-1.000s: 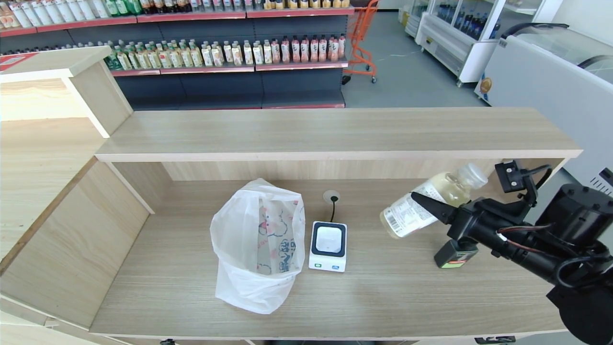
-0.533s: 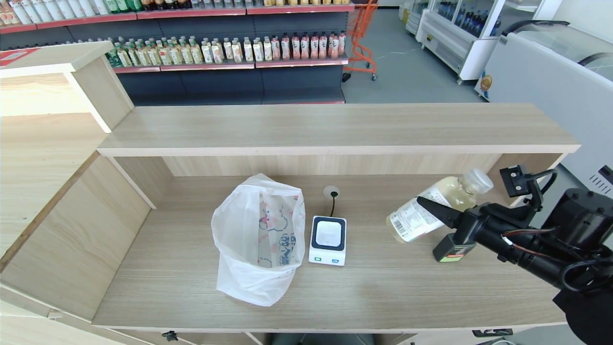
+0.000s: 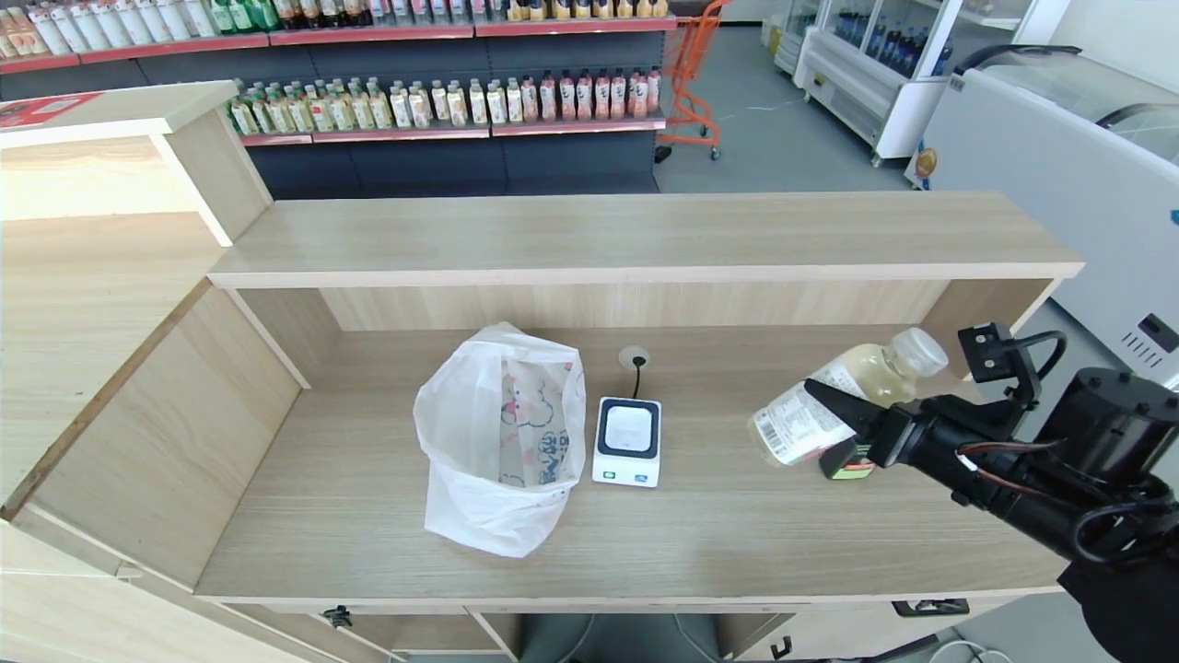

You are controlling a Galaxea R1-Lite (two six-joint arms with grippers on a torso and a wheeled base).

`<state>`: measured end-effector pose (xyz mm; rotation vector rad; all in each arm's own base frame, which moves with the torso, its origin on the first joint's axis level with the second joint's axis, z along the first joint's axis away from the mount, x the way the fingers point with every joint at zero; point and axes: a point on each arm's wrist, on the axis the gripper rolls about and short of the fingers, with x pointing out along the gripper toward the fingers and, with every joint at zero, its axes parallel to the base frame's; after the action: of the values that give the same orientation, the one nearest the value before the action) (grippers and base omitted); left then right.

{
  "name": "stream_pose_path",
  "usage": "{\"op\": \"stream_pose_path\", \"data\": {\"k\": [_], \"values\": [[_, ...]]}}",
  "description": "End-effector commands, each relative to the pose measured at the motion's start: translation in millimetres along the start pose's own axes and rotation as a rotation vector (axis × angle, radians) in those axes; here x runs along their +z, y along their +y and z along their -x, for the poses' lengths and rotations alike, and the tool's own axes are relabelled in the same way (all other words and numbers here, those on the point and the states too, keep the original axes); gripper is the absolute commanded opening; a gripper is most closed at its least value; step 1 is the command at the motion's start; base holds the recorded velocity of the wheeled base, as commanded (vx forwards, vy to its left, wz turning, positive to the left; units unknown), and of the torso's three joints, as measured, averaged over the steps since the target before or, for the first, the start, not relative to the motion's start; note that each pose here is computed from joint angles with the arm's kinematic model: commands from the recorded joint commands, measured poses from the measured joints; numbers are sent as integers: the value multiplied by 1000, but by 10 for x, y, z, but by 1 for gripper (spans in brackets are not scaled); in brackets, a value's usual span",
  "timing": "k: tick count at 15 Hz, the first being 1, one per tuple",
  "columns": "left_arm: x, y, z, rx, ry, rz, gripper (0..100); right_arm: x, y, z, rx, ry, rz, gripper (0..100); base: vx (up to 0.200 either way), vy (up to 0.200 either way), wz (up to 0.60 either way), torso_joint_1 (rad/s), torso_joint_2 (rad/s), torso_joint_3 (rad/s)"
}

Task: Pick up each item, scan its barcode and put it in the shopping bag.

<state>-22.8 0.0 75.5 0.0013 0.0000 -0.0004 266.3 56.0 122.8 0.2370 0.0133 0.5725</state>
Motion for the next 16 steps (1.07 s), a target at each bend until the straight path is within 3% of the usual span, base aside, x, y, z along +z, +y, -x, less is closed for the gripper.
{"op": "stream_pose_path", "data": {"k": [1, 6, 12, 16], "values": [[-1, 0, 0, 0, 0, 1, 100, -40, -15, -17, -6, 14, -26, 0, 0, 200, 0, 7, -2, 2], [-1, 0, 0, 0, 0, 1, 100, -101, -9, -86, 1, 35, -42, 0, 0, 200, 0, 6, 6, 1], [-1, 0, 0, 0, 0, -2, 100, -332, 287, -649, 96, 113, -60, 0, 0, 0, 0, 0, 0, 0], [-1, 0, 0, 0, 0, -3, 100, -671, 521, -1189, 117, 138, -39, 0, 0, 0, 0, 0, 0, 0]]}}
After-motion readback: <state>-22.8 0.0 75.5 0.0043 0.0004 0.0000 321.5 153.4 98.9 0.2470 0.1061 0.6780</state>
